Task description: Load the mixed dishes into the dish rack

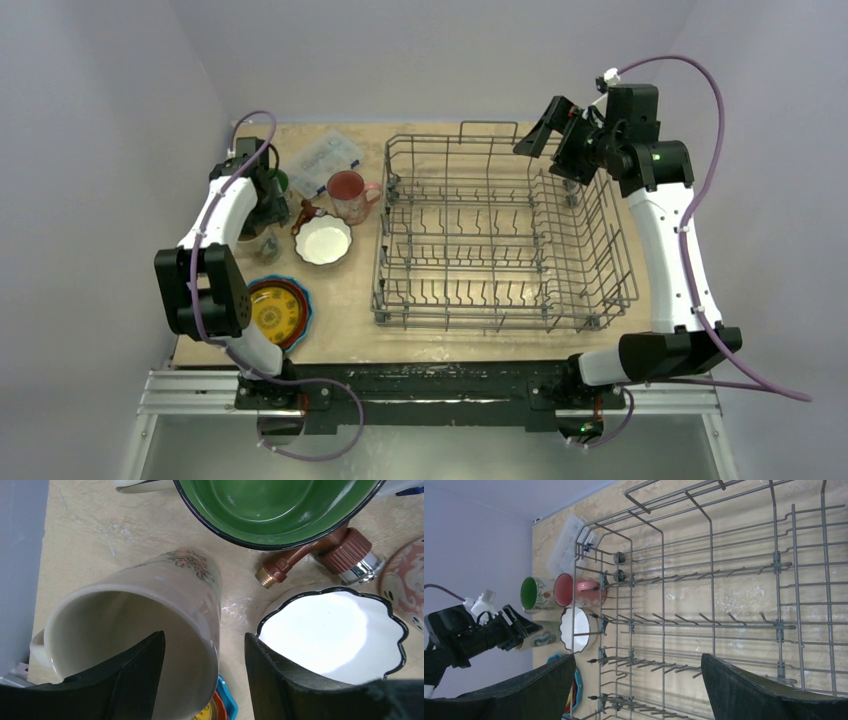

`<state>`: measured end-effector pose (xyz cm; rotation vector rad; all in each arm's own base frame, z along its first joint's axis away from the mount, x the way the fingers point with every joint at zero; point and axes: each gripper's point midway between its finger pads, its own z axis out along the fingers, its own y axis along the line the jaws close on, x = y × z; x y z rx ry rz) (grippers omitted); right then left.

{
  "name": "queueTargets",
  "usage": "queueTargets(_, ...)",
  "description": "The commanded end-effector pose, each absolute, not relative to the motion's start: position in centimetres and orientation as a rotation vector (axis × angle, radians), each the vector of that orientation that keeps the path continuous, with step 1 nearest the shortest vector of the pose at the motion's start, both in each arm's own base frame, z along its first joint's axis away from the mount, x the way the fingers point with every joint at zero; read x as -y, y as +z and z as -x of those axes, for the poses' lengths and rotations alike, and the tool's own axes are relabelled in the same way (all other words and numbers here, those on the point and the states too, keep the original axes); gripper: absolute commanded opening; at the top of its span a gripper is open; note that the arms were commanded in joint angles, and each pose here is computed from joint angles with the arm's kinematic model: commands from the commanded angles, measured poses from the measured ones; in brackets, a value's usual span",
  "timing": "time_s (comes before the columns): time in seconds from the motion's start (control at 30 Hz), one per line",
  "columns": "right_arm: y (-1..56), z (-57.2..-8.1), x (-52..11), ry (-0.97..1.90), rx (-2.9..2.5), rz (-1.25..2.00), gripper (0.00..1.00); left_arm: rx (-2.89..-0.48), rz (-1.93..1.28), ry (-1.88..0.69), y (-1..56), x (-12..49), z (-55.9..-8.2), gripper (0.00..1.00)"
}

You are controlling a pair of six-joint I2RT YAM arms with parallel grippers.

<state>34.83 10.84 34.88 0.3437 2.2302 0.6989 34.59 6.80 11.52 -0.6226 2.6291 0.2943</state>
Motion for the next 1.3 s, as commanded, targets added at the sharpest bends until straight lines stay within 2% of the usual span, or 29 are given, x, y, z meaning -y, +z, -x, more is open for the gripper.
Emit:
queueTargets(0.0, 36.4, -34.9, -10.9, 0.715, -2.178, -0.304, 0.99, -2.628, 0.579, 0.288, 11.3, -7.2, -35.6, 0.54)
queueTargets(0.13, 36.2, -34.9, -10.9, 0.714, -2.185, -0.313, 0.99, -2.649, 0.575, 0.255, 11.0, -6.8, -36.2, 0.43)
queueTargets(0.47, 35.8, -34.6, -11.1, 0.728, -2.194, -0.322, 0.99, -2.651, 0.576, 0.333, 12.2, -7.6, -34.7, 0.01)
queueTargets(0.73, 35.2, -34.4, -11.6, 0.772, -2.213, -0.325, 0.99, -2.56, 0.586, 0.416, 16.4, -8.7, -32.8, 0.0)
queueTargets(0.9, 35.4, -34.4, -12.2, 0.81, -2.223, -0.313, 0.99, -2.467, 0.656, 0.354, 20.5, -8.0, -31.1, 0.0)
queueTargets(1.03, 35.6, -34.2, -12.8, 0.843, -2.222, -0.281, 0.99, -2.37, 0.722, 0.126, 24.1, -5.2, -29.9, 0.0)
queueTargets(1.27, 36.4, -32.9, -15.3, 0.91, -2.194, -0.204, 0.99, -2.17, 0.688, -0.482, 31.1, 2.7, -28.0, 0.0)
